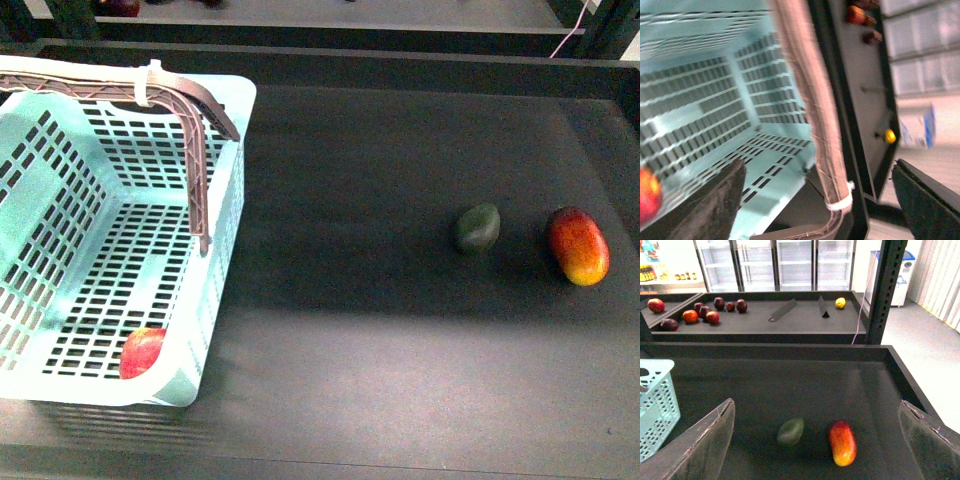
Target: Pick apple with right arm and hold basket with left
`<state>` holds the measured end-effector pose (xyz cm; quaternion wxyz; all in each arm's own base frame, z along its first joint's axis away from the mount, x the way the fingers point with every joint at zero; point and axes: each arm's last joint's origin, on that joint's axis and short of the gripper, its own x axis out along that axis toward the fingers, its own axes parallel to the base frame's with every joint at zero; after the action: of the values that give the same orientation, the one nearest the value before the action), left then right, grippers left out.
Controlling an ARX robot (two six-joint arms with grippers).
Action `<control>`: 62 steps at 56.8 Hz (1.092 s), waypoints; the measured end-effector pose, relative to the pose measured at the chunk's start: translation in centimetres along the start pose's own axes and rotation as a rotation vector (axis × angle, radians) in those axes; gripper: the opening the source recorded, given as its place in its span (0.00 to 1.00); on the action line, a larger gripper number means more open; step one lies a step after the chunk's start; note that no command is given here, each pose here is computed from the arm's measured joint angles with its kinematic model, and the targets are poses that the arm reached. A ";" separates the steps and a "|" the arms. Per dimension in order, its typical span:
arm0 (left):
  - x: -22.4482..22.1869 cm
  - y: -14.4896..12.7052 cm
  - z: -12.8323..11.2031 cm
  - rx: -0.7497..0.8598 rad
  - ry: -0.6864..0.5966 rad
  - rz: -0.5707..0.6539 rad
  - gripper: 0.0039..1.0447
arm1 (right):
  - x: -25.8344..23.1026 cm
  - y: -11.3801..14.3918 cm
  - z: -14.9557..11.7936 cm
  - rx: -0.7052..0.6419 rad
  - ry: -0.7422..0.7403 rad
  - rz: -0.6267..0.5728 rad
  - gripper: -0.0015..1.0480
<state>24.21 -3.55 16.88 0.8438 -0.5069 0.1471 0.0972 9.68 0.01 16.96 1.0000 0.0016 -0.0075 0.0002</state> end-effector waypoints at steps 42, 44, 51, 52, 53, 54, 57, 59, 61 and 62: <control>-8.2 4.9 1.5 1.057 -0.294 -0.204 0.03 | 0.0 0.0 0.0 0.000 0.001 -0.001 0.92; -8.4 4.9 1.5 1.057 -0.296 -0.204 0.03 | 0.0 0.0 0.0 0.000 0.001 -0.001 0.92; -9.0 5.1 1.4 1.058 -0.297 -0.205 0.03 | 0.0 0.0 0.0 0.000 0.001 -0.001 0.92; -9.1 5.1 1.4 1.058 -0.297 -0.205 0.03 | 0.0 0.0 0.0 0.000 0.001 -0.001 0.92; -9.2 5.1 1.4 1.058 -0.299 -0.206 0.03 | 0.0 0.0 0.0 0.000 0.001 -0.001 0.92; -9.3 5.1 1.4 1.059 -0.300 -0.207 0.03 | 0.0 0.0 0.0 0.000 0.001 -0.001 0.92; -9.6 5.1 1.4 1.059 -0.305 -0.209 0.03 | 0.0 0.0 0.0 0.000 0.001 -0.001 0.92; -9.8 5.1 1.5 1.059 -0.307 -0.211 0.03 | 0.0 0.0 0.0 0.000 0.001 -0.001 0.92; -9.9 5.1 1.5 1.059 -0.308 -0.211 0.03 | 0.0 0.0 0.0 0.000 0.001 -0.001 0.92; -10.0 5.1 1.5 1.059 -0.309 -0.211 0.03 | 0.0 0.0 0.0 0.000 0.001 -0.001 0.92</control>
<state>13.48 -0.05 16.81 1.0000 -0.0058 -0.0010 -0.0017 9.68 0.01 16.95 1.0000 0.0016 -0.0072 -0.0002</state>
